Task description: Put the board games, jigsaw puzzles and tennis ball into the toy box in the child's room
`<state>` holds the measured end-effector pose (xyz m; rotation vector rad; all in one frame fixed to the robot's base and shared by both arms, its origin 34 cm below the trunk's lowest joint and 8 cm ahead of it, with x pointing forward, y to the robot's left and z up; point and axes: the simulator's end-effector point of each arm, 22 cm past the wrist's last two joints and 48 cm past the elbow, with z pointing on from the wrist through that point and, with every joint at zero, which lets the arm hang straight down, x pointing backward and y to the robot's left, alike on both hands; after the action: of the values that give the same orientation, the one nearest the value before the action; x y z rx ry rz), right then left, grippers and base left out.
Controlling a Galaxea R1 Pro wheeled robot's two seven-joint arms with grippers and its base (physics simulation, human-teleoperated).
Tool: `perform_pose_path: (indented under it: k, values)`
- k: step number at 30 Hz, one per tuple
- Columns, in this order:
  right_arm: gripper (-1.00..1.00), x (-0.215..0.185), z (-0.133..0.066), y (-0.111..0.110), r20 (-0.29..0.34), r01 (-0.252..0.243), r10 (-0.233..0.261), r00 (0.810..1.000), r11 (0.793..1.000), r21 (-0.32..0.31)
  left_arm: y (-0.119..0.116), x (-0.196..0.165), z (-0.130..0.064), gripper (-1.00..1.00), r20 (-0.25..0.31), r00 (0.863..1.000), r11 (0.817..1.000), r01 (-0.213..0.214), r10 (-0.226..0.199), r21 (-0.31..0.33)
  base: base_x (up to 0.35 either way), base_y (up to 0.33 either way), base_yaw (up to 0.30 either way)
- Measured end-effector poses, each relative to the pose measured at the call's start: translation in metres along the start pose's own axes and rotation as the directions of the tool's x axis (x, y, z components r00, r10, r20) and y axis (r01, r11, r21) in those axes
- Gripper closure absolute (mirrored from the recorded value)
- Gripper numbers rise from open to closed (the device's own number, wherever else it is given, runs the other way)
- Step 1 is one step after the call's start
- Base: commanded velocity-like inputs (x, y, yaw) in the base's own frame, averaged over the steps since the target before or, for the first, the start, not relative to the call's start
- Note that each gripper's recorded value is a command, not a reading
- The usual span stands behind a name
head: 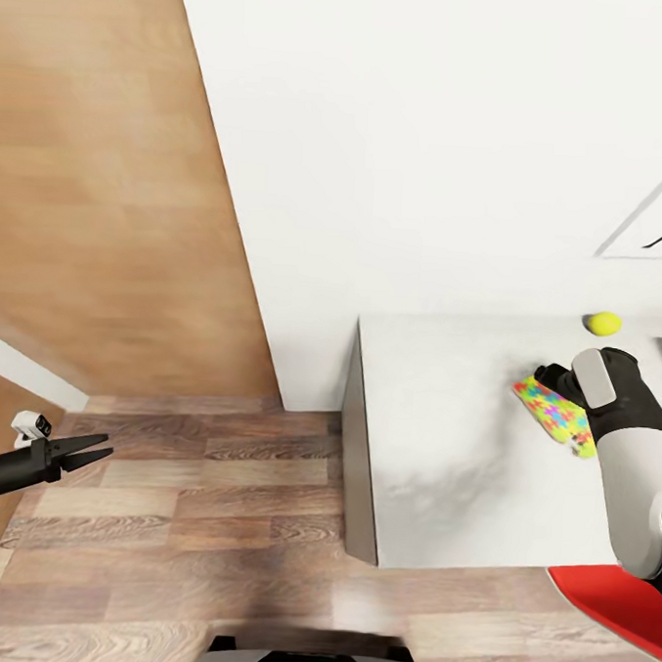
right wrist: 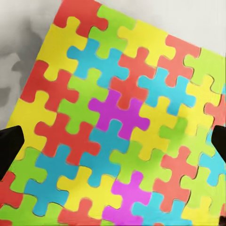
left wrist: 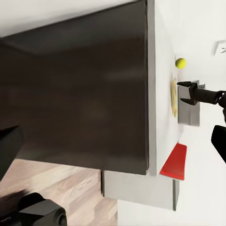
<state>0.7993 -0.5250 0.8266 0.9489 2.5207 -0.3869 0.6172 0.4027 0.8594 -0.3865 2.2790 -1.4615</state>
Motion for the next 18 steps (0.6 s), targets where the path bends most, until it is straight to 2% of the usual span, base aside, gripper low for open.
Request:
perform_pose_path:
  k: [6,18]
  values:
    - [-1.0,0.0,-0.0002,-0.0001,0.0,0.0,0.0,1.0,1.0,0.0,0.0,0.0002,-0.0001,-1.0,0.0,1.0,1.0,0.001,-0.001,0.0,-0.028,0.06,0.0]
    - [-1.0,0.0001,-0.0004,0.0008,-0.001,-0.004,0.004,1.0,1.0,-0.002,0.0001,0.0001,0.0,-1.0,0.0,1.0,1.0,0.0,0.0,0.0,0.04,0.005,0.0]
